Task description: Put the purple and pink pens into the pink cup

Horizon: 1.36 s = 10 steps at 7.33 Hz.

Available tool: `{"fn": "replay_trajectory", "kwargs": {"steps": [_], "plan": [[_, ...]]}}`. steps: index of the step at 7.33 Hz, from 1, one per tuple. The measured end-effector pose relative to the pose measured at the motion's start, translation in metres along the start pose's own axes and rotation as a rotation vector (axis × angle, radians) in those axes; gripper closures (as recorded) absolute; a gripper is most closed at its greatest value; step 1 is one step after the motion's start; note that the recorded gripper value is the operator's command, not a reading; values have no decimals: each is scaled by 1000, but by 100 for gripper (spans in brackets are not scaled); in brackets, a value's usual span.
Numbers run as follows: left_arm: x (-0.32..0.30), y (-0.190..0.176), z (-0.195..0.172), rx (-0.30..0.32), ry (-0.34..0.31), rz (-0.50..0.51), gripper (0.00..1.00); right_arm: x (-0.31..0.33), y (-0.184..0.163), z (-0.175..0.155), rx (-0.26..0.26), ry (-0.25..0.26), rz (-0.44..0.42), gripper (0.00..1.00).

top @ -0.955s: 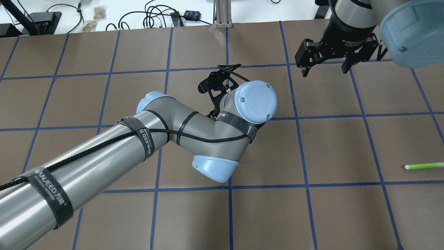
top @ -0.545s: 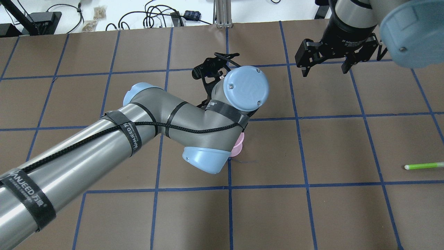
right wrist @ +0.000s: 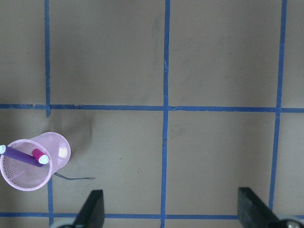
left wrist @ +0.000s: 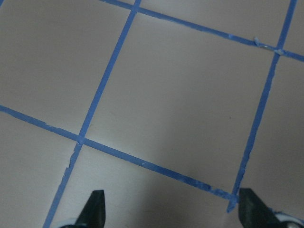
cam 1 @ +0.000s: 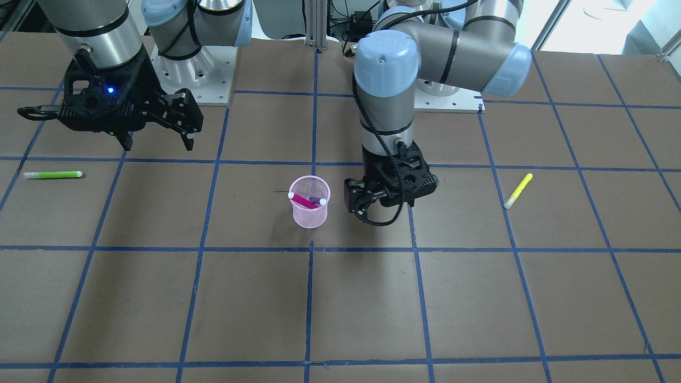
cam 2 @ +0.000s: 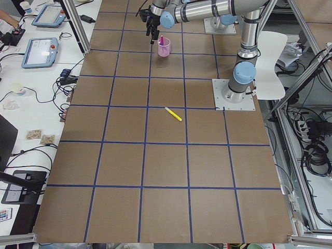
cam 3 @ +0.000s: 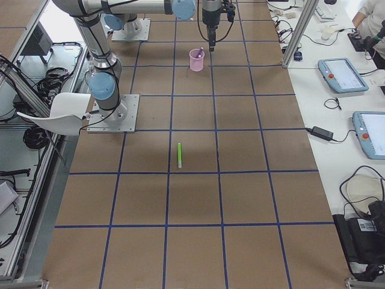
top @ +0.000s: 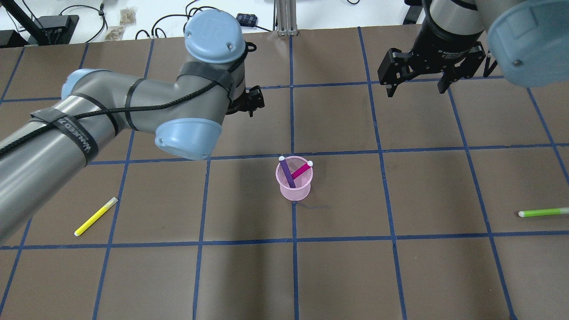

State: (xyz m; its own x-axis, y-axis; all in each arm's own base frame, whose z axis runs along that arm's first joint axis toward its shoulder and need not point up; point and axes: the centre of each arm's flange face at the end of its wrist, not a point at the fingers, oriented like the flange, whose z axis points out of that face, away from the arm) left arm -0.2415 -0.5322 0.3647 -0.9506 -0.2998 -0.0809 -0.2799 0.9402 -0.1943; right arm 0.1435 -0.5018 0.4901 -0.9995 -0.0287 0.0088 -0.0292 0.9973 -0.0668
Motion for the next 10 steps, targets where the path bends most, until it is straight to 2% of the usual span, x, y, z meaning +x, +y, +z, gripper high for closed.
{"fn": "replay_trajectory", "kwargs": {"steps": [2, 4, 8, 10], "plan": [[-74, -52, -36, -123, 67, 27, 0, 0, 0, 0, 0, -1, -1, 0], [-131, -66, -55, -180, 92, 117, 0, -1, 0, 0, -1, 0, -2, 0], [-155, -38, -70, -189, 106, 333, 0, -1, 0, 0, -2, 1, -3, 0], [-160, -22, -81, -193, 109, 377, 0, 0, 0, 1, -2, 1, -3, 0]]}}
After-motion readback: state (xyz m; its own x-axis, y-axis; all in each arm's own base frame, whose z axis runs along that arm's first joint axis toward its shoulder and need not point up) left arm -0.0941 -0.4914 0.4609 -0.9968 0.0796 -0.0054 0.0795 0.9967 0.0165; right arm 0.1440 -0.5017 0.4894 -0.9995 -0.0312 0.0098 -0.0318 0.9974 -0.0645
